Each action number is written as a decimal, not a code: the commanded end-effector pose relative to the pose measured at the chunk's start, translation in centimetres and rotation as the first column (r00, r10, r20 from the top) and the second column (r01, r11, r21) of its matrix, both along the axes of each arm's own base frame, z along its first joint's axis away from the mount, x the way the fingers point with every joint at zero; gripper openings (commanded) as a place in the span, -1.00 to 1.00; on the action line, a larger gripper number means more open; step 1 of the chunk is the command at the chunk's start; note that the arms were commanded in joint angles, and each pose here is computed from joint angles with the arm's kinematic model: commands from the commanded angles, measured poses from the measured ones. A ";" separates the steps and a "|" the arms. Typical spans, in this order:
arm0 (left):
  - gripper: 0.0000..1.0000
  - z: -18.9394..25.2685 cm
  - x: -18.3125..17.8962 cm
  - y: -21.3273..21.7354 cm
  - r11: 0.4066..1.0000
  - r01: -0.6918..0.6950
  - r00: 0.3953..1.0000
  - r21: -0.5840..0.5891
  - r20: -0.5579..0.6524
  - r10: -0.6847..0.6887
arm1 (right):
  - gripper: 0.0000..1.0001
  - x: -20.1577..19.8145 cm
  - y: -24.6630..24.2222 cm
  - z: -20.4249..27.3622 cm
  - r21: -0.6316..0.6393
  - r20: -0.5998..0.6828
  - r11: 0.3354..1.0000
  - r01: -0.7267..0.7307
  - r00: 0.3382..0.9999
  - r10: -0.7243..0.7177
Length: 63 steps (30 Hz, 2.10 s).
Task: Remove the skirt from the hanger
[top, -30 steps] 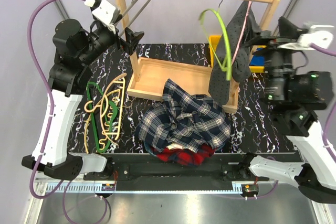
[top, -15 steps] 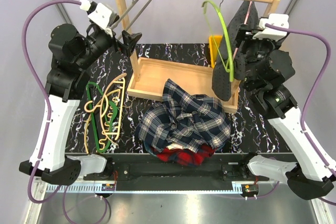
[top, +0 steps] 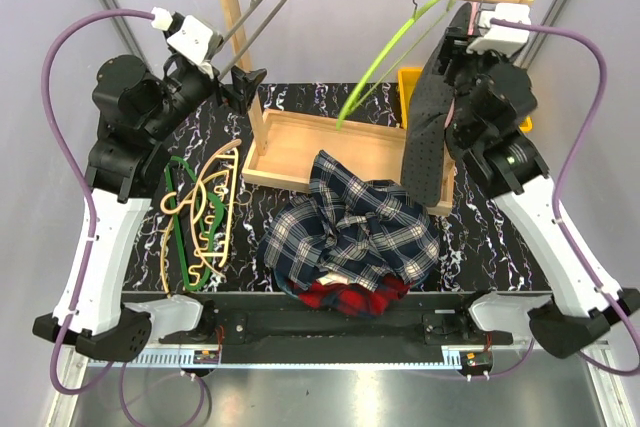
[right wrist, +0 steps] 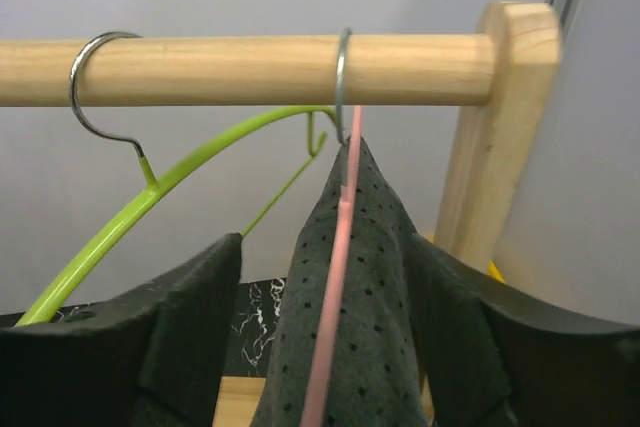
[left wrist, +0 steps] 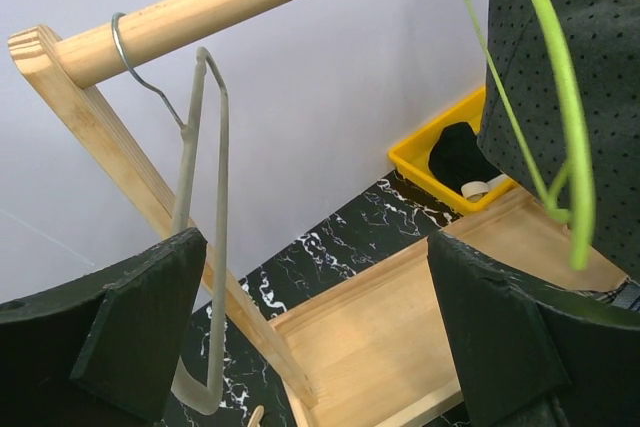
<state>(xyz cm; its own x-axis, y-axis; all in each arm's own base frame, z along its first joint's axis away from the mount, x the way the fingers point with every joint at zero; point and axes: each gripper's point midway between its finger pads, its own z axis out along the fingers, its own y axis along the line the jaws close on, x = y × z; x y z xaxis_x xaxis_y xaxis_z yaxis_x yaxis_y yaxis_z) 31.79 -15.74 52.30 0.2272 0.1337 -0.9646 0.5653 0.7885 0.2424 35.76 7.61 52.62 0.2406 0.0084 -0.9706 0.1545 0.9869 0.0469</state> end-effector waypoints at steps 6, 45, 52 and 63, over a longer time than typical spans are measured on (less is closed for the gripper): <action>0.98 2.4 -1.1 1.3 0.999 -0.049 0.990 -0.002 0.130 0.049 | -0.10 1.2 0.6 -1.2 0.034 -0.068 0.999 -0.029 0.997 0.032; 0.98 2.0 -1.9 1.8 0.998 -0.063 0.982 0.002 0.181 0.061 | -0.84 0.6 -1.9 -6.9 -0.024 -0.348 0.989 0.147 0.926 -0.146; 0.98 2.1 -2.6 2.4 0.997 -0.080 0.973 0.020 0.220 0.074 | -0.47 0.8 -1.4 -7.6 0.008 -0.374 0.991 0.132 0.920 -0.120; 0.98 1.6 -2.7 2.4 0.996 -0.081 0.973 0.031 0.221 0.073 | 0.72 -0.9 -1.3 -3.7 0.143 -0.283 0.986 0.081 0.959 -0.037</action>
